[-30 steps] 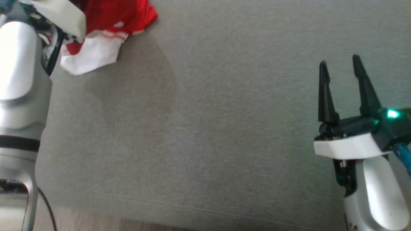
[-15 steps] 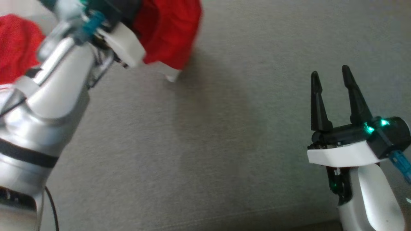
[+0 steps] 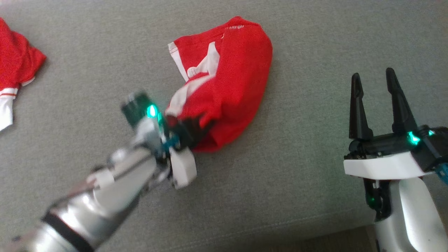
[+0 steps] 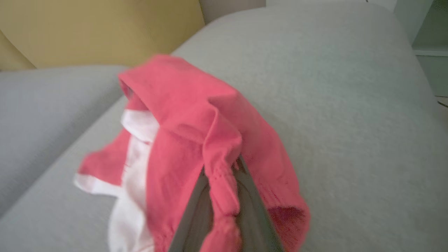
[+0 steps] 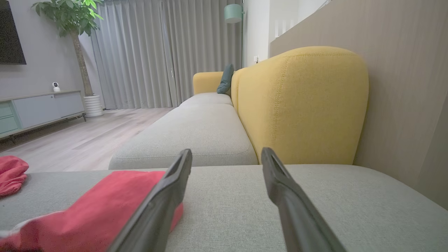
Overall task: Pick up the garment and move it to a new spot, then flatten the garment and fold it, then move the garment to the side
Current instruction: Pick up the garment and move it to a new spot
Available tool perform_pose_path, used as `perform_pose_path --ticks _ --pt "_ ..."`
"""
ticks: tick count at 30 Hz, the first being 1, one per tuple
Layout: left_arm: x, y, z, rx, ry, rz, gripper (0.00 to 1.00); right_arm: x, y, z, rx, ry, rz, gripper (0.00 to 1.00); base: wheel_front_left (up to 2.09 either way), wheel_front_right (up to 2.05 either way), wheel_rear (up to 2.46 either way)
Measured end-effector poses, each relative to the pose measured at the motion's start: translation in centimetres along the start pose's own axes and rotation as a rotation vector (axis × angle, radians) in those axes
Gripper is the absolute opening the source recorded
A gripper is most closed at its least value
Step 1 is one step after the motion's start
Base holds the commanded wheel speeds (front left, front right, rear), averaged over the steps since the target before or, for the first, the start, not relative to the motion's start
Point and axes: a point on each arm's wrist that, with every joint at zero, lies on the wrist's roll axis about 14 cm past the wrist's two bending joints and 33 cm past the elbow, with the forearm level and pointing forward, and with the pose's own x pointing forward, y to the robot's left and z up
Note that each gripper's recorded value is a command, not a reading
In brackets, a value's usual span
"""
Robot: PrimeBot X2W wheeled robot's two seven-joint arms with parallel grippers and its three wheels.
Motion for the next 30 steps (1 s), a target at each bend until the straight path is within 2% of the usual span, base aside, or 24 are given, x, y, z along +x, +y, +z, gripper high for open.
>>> perform_pose_path --ticks 2,8,9,10,11,15,20,23,30 --pt "-0.6 -1.4 -1.3 -0.060 0.027 0.011 0.00 0.2 0.2 0.0 0.003 -0.002 0.005 1.00 0.00 0.00 0.00" --pt "-1.1 -2.8 -1.7 -0.149 0.030 0.068 0.00 0.5 0.8 0.1 0.010 -0.008 0.022 1.00 0.00 0.00 0.00" --pt "-1.1 -2.9 -1.5 -0.168 0.024 0.083 0.05 0.6 0.9 0.1 0.011 -0.008 0.024 1.00 0.00 0.00 0.00" --pt "-1.2 -3.1 -1.3 -0.187 0.016 0.098 0.47 0.6 1.0 0.1 0.013 -0.009 0.027 1.00 0.00 0.00 0.00" --pt "-1.2 -3.3 -1.1 -0.206 0.010 0.114 0.97 0.6 1.1 0.1 0.014 -0.009 0.030 1.00 0.00 0.00 0.00" --pt "-1.8 -2.8 -0.2 -0.267 -0.023 0.202 1.00 0.7 1.5 0.4 0.020 -0.018 0.040 1.00 0.00 0.00 0.00" --pt "-3.7 0.0 1.7 -0.279 -0.084 0.345 1.00 0.6 1.9 1.4 0.021 -0.044 0.050 1.00 0.00 0.00 0.00" --pt "-5.5 1.4 2.5 -0.301 -0.114 0.448 1.00 0.2 2.0 1.9 0.022 -0.053 0.054 1.00 0.00 0.00 0.00" --pt "-10.9 2.4 2.9 -0.384 -0.150 0.693 1.00 -1.7 2.2 2.7 0.031 -0.062 0.054 1.00 0.00 0.00 0.00"
